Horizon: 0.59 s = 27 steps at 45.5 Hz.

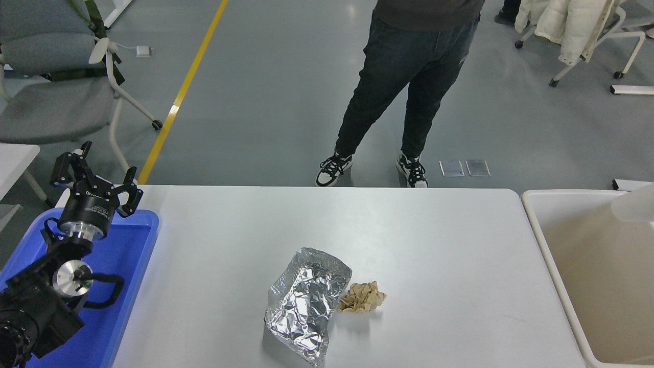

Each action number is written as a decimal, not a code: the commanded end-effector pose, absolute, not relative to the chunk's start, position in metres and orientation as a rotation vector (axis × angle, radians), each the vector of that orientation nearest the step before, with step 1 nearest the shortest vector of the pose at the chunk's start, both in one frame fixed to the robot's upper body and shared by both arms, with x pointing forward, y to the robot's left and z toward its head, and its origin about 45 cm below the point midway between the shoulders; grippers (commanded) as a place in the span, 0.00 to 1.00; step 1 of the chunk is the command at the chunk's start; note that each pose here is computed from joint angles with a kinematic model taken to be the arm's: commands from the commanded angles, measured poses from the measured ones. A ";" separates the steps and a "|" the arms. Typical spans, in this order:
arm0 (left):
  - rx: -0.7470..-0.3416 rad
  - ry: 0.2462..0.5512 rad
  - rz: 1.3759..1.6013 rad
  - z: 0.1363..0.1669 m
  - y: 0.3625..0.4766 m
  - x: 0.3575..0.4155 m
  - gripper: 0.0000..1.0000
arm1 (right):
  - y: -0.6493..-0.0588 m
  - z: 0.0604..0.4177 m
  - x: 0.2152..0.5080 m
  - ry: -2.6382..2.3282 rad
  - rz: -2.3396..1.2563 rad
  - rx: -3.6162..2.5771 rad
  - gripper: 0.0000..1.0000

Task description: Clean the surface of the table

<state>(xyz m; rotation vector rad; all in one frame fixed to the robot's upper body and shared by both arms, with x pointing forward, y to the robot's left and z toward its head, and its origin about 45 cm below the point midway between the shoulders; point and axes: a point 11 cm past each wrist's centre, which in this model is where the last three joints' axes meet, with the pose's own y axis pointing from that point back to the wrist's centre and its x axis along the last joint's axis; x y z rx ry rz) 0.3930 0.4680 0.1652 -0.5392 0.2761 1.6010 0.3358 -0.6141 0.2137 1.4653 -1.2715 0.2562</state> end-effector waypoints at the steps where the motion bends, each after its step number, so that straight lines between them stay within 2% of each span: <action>1: -0.540 0.276 1.600 0.1653 0.468 0.3932 1.00 | -0.615 0.164 0.317 -1.304 0.208 1.393 0.00; 27: -0.540 0.276 1.600 0.1653 0.468 0.3932 1.00 | -0.603 0.100 0.286 -1.493 0.055 1.168 0.00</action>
